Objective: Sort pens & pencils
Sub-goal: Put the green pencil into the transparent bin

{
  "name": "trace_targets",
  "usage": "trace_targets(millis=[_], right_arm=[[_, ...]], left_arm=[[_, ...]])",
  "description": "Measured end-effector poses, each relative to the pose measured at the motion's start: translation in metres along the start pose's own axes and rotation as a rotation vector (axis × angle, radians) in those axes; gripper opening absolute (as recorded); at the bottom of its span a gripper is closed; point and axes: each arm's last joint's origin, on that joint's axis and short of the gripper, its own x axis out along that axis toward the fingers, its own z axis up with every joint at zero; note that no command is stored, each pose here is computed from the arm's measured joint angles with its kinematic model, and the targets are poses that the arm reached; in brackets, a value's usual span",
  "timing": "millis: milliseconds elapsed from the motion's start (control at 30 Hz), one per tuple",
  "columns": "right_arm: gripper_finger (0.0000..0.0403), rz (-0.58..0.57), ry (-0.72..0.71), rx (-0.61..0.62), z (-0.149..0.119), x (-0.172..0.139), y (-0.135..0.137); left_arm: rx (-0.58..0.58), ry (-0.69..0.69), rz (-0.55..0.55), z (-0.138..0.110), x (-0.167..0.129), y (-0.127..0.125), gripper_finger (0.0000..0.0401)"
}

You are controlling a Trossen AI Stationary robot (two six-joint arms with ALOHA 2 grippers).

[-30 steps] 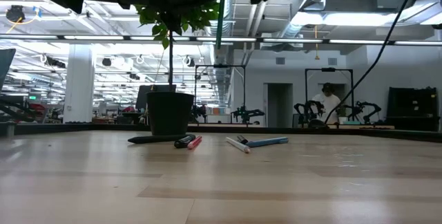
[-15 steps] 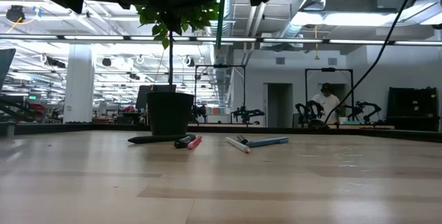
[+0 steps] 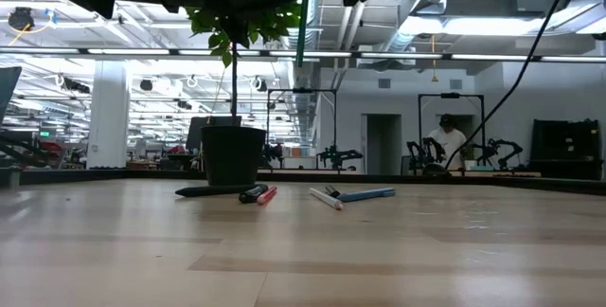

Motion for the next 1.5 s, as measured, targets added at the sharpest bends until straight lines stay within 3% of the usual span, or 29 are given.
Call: trace_targets(millis=[233,1500], right_arm=[[0.0034,-0.003,0.001,0.001,-0.0004,0.0003,-0.0019],[0.0035,-0.013,0.006,0.001,-0.0013,0.0006,-0.0042]], left_arm=[[0.002,0.000,0.007,0.0000,0.0000,0.0003,0.0000],[0.005,0.000,0.006,0.0000,0.0000,0.0002,0.0000]])
